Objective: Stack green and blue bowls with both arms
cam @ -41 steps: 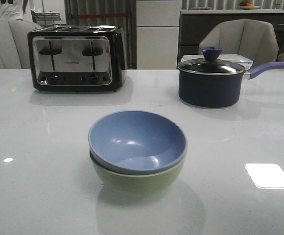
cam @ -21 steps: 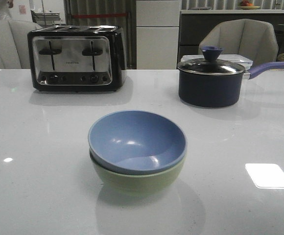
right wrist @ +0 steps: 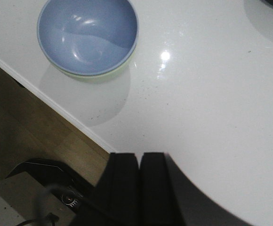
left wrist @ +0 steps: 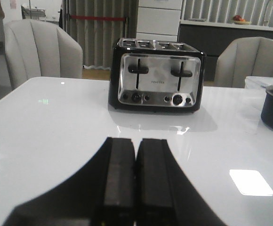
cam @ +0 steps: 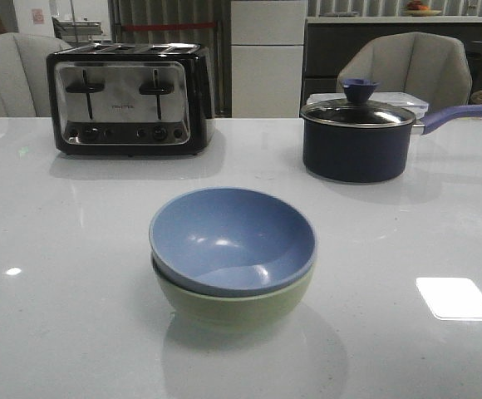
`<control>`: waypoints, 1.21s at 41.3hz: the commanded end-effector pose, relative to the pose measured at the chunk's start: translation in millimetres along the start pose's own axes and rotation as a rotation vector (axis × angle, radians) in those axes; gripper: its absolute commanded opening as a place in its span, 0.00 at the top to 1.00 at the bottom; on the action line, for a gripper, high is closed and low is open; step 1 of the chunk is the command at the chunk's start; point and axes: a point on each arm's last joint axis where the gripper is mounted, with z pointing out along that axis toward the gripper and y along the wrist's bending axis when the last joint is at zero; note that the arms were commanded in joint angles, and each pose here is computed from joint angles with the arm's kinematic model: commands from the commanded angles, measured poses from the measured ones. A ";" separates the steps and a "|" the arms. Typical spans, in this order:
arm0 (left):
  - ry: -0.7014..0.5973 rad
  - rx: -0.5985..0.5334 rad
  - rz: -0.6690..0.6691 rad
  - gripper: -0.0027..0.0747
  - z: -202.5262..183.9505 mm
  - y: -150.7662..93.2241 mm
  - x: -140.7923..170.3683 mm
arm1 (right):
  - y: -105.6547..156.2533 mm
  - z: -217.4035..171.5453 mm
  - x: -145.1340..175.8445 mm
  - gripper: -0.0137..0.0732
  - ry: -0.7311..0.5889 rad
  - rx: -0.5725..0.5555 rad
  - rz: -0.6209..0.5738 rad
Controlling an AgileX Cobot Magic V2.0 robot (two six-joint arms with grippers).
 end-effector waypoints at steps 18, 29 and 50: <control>-0.184 -0.003 -0.018 0.84 -2.8 0.5 -14.0 | -1.4 -7.0 -11.3 0.78 -0.086 0.015 -0.005; -0.184 -0.003 -0.018 0.84 -2.8 0.5 -14.0 | -1.4 -7.0 -11.3 0.78 -0.086 0.015 -0.005; -0.184 -0.003 -0.018 0.84 -2.8 0.5 -14.0 | -1.4 -7.3 -11.2 0.78 -0.087 0.015 -0.005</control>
